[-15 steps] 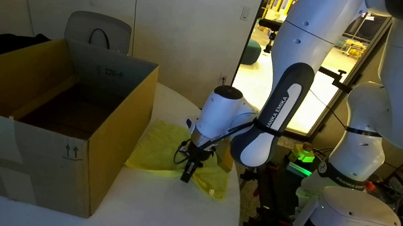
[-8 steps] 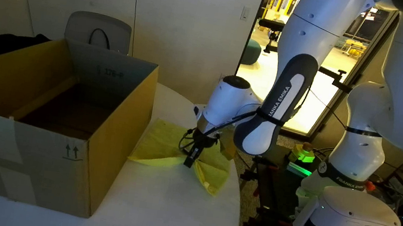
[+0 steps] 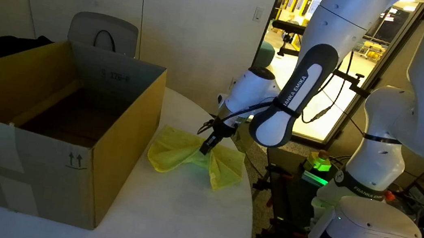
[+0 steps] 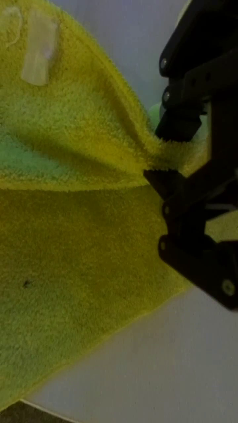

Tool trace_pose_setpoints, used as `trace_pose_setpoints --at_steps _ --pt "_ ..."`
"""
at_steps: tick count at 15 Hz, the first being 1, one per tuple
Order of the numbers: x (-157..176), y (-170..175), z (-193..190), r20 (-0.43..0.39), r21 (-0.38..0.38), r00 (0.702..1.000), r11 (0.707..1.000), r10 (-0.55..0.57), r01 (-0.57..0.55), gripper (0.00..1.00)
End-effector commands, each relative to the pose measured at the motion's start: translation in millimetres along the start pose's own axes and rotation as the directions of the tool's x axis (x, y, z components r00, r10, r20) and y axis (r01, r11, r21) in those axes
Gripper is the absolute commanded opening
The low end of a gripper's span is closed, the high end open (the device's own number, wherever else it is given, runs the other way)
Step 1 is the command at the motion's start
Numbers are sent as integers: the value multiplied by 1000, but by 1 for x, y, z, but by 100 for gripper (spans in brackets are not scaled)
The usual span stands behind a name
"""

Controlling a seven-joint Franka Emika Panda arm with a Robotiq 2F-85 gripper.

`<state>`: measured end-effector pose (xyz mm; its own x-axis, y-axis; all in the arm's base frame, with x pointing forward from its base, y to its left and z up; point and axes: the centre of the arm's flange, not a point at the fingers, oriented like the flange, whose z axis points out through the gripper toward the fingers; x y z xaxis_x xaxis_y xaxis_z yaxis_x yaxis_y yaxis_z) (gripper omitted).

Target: Put the marker on the yellow cloth, then fold it and put it in the box

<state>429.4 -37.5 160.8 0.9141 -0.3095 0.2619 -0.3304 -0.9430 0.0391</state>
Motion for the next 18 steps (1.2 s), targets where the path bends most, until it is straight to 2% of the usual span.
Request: trace_pose_setpoints --at_steps 1,4,8,11,12,13,18 --pt "-3 22 -5 -20 -30 992 991 128 -129 9" --pt "-4 43 4 -5 -59 972 970 236 -235 9" --pt "-4 69 18 13 -102 924 919 383 -380 9" --pt "-6 76 28 44 -122 904 901 424 -417 11" --pt "-7 77 29 53 -121 903 900 427 -418 36" --pt "-9 77 31 58 -122 901 899 429 -420 37" --pt "-13 75 27 61 -125 899 897 434 -425 75"
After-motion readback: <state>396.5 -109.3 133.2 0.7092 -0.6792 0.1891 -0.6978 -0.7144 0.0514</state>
